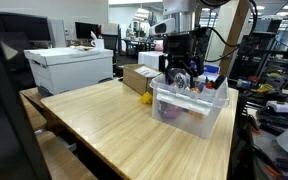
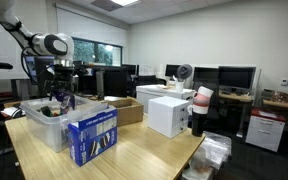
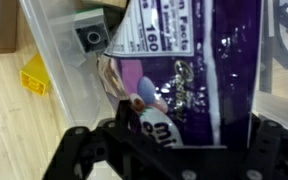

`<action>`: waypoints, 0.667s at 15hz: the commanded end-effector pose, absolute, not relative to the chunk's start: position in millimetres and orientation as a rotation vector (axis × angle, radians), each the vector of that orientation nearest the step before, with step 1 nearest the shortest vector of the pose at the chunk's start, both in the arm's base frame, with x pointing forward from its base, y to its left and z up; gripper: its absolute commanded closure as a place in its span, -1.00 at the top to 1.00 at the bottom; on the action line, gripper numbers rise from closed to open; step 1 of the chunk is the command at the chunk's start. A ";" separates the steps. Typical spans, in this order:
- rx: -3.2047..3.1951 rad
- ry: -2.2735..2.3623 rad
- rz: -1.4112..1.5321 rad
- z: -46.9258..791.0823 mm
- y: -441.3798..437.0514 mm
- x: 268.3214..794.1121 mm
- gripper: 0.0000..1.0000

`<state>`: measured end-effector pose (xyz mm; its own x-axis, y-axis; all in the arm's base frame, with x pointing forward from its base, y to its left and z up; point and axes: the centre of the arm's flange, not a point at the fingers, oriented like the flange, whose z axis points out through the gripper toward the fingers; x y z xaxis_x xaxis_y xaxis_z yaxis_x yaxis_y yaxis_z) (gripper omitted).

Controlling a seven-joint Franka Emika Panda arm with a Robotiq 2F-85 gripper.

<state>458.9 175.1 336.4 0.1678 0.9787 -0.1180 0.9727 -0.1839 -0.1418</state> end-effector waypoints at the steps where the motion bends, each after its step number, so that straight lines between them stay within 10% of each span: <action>1: -2.447 -1.948 0.179 327.4 164.4 452.4 1.00; 10: -2.476 -1.929 0.138 303.3 154.3 445.8 1.00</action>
